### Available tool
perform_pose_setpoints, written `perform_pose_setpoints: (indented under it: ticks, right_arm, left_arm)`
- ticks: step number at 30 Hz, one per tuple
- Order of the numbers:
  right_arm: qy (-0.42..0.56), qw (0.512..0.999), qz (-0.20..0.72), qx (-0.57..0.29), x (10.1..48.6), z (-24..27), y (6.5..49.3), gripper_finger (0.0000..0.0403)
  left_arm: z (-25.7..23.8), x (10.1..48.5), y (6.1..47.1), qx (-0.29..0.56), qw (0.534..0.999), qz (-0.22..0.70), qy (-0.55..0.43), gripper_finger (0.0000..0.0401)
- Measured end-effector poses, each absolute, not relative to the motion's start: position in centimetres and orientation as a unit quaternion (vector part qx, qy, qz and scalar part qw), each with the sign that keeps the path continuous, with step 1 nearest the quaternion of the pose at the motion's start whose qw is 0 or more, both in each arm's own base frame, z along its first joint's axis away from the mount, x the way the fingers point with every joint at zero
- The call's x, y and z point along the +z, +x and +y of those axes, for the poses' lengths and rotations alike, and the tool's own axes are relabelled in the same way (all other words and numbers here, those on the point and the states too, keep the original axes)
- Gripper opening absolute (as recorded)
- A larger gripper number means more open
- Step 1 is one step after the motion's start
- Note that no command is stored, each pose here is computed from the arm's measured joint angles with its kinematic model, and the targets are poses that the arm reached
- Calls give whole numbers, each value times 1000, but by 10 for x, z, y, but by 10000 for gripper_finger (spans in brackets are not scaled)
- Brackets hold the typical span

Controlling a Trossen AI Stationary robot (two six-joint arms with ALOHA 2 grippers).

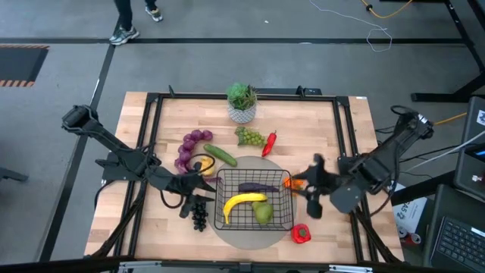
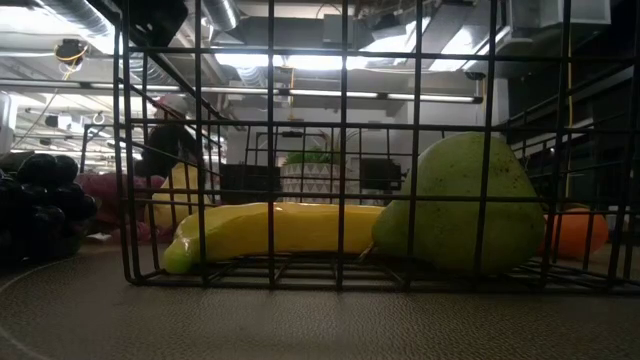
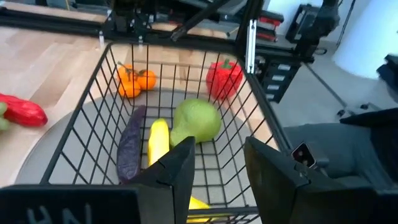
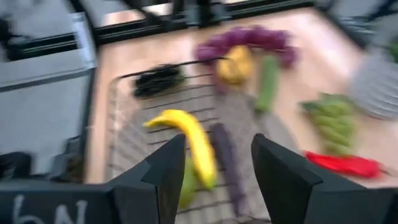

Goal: Build produce basket
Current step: Put the orange tangerines into the black wire basket

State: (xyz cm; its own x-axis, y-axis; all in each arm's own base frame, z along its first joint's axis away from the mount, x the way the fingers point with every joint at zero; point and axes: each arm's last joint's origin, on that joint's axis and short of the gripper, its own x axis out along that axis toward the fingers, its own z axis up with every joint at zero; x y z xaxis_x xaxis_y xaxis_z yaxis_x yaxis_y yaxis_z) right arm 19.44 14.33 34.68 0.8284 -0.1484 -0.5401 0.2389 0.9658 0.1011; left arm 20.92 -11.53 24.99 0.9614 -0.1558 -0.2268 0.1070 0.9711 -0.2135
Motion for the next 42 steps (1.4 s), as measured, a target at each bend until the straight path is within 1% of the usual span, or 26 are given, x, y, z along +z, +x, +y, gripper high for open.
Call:
perform_pose_setpoints:
  ticks: [6, 11, 18, 22, 26, 32, 36, 38, 42]
  right_arm:
    - [109, 926, 307, -189, 334, 131, 182, 182]
    - [145, 898, 335, -246, 312, 129, 179, 182]
    - [170, 853, 405, -281, 268, 126, 171, 182]
    - [148, 833, 444, -296, 240, 120, 163, 182]
    - [141, 837, 436, -298, 213, 117, 160, 182]
    - [125, 861, 424, -254, 179, 116, 160, 182]
    - [103, 883, 386, -245, 168, 115, 161, 182]
    - [92, 887, 381, -244, 164, 113, 160, 182]
    - [109, 891, 372, -235, 156, 112, 160, 182]
  left_arm:
    - [-116, 247, 210, -66, 985, 128, -97, 134]
    - [-116, 247, 210, -66, 985, 128, -97, 134]
    - [-116, 247, 210, -66, 985, 128, -97, 133]
    - [-116, 247, 210, -66, 985, 128, -97, 133]
    - [-116, 247, 211, -66, 985, 128, -97, 133]
    - [-116, 247, 211, -66, 985, 128, -97, 133]
    - [-116, 247, 211, -66, 985, 128, -96, 133]
    - [-116, 247, 211, -66, 985, 128, -96, 133]
    - [-116, 247, 211, -66, 985, 128, -96, 133]
